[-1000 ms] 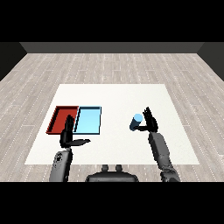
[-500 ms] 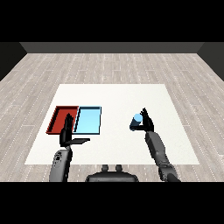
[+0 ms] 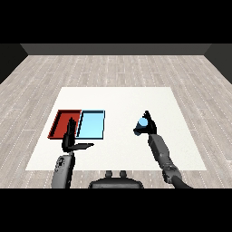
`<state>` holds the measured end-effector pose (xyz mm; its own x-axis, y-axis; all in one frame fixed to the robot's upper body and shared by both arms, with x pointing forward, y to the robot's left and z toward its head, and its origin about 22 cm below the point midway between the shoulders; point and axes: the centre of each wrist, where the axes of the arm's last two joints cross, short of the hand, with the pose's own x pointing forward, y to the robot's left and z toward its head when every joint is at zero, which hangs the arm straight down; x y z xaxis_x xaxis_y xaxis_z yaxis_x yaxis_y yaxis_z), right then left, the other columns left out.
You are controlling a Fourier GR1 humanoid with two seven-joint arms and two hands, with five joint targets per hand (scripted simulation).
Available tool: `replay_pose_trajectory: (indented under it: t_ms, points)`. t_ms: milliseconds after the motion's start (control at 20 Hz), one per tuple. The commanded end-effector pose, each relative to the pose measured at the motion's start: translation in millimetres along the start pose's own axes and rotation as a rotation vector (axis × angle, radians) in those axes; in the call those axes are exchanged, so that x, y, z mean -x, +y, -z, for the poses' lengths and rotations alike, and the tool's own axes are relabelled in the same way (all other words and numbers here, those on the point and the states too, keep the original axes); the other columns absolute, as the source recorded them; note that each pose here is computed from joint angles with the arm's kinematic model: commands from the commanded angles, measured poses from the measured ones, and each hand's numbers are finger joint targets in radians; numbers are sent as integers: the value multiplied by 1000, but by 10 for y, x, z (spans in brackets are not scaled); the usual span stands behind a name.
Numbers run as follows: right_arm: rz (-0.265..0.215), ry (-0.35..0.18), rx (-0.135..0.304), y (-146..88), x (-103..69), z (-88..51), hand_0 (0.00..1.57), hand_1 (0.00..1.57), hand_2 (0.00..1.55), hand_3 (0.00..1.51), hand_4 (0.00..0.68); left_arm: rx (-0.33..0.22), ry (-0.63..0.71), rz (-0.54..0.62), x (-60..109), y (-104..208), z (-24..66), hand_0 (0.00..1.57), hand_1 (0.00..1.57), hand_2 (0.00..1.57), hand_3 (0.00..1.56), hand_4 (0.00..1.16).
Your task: Pick the blue can and put it in the blue box
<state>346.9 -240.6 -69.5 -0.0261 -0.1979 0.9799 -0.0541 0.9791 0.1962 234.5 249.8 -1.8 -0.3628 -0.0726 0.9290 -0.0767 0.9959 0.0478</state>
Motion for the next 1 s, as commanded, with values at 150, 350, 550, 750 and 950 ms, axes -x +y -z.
replay_pose_trajectory:
  t_ms: [150,350,550,750,950]
  points:
    - [-26,26,-4,205,56,9,0,0,0,0,0,-1,-8,-9,-113,134,-79,0,0,0,0,0]
    - [-19,13,7,66,-15,82,0,0,0,0,0,-7,-4,-10,46,254,-23,0,0,0,0,0]
    - [-71,-1,81,54,91,-8,880,880,1082,946,0,0,-12,-6,32,15,-61,0,0,0,0,0]
    - [-129,79,145,323,83,93,1466,1466,1466,1446,536,4,1,-41,50,-124,17,0,0,0,0,0]
    - [-132,52,137,-60,11,96,1461,1461,1455,1438,543,9,-7,-21,-5,34,-239,0,0,0,0,0]
